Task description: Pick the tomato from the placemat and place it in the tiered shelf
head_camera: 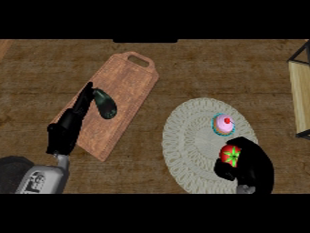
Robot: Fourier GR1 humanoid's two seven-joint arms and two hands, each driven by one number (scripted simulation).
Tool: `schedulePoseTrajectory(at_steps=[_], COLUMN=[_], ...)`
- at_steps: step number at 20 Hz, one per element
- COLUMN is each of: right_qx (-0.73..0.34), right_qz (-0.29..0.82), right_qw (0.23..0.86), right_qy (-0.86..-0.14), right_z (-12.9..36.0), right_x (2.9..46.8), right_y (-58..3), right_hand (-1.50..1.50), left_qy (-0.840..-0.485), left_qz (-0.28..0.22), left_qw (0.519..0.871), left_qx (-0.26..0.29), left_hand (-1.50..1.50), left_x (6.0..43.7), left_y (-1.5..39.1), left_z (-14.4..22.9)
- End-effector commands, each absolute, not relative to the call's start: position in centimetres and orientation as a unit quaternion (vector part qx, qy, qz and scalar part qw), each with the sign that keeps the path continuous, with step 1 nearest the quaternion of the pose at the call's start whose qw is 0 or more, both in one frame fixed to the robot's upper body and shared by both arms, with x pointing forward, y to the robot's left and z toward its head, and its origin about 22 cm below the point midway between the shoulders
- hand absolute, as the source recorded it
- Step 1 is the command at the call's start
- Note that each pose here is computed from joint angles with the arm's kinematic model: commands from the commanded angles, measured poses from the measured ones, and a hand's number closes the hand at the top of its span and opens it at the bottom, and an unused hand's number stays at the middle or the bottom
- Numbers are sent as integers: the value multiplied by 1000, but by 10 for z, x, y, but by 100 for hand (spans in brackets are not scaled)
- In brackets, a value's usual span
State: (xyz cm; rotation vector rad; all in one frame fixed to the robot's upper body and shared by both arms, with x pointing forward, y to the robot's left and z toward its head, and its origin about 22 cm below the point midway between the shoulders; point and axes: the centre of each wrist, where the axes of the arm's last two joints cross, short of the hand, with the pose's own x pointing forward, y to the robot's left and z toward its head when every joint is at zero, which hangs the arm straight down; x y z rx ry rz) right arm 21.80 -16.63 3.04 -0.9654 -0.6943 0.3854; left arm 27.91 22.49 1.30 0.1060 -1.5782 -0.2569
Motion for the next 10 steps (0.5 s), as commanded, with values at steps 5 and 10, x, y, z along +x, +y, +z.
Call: schedulePoseTrajectory(at_steps=[5, 10], right_qx=[-487, -356], right_qz=[171, 428], right_qw=[802, 696], right_qy=[-300, -453], right_z=[44, 39], right_x=[199, 192], right_y=[-149, -179], right_hand=[150, 150], left_qy=[-706, -705], left_qz=[-113, -123], left_qw=[697, 697], left_qx=[48, 49], left_hand=[0, 0], left_x=[276, 280], left_y=[221, 223], left_z=[16, 19])
